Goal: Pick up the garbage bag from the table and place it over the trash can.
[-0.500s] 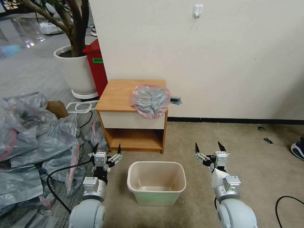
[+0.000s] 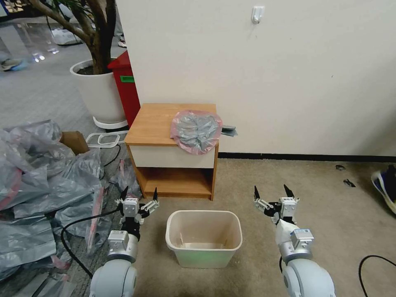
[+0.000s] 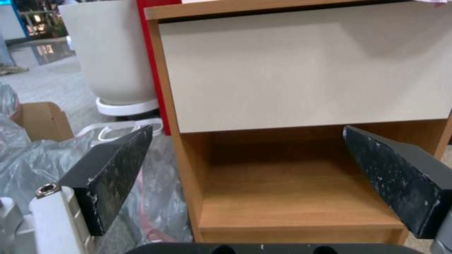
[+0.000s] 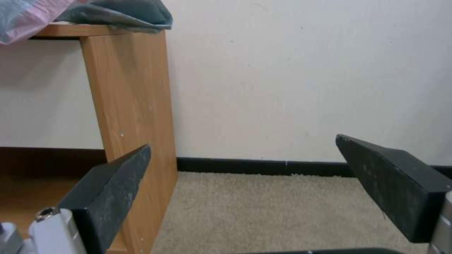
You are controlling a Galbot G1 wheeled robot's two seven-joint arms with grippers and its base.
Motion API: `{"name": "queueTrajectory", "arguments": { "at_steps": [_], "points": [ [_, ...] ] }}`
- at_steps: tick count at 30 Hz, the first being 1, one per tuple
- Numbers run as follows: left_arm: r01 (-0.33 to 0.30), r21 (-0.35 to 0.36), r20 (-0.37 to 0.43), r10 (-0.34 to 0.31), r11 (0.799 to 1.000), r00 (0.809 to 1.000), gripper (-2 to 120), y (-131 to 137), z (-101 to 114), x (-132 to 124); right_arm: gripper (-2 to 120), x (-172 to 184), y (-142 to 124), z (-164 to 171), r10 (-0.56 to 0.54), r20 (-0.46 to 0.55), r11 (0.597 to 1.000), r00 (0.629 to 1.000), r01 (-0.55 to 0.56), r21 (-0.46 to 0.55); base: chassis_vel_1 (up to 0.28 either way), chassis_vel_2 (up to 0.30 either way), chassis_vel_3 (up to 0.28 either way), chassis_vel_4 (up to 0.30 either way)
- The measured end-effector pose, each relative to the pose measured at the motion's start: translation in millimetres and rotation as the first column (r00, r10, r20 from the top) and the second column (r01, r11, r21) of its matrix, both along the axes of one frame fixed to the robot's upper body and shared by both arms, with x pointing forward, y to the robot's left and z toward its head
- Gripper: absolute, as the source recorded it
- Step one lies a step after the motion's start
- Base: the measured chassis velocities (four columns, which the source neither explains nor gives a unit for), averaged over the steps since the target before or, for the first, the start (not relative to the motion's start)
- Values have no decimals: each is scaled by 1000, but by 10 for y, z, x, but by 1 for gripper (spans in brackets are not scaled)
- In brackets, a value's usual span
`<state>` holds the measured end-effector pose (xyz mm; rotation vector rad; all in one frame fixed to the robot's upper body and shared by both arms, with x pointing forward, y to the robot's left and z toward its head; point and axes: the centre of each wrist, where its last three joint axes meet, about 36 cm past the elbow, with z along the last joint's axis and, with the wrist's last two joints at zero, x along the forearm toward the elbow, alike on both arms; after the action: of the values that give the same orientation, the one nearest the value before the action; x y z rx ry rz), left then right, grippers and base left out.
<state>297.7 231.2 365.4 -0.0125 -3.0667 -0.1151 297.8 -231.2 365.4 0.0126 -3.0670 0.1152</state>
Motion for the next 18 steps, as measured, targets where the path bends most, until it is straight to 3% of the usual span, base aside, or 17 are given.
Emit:
{"name": "queueTrajectory", "arguments": {
  "at_steps": [13,18],
  "points": [
    [2,0,1,-2,1000,1000,100,12,4,-1,100,-13,-1,15,-1,2,1000,1000,1,3,0,0,0,0],
    [23,-18,13,-23,1000,1000,100,90,43,-21,100,-264,-45,354,-32,74,998,997,27,63,0,0,0,0]
  ]
}}
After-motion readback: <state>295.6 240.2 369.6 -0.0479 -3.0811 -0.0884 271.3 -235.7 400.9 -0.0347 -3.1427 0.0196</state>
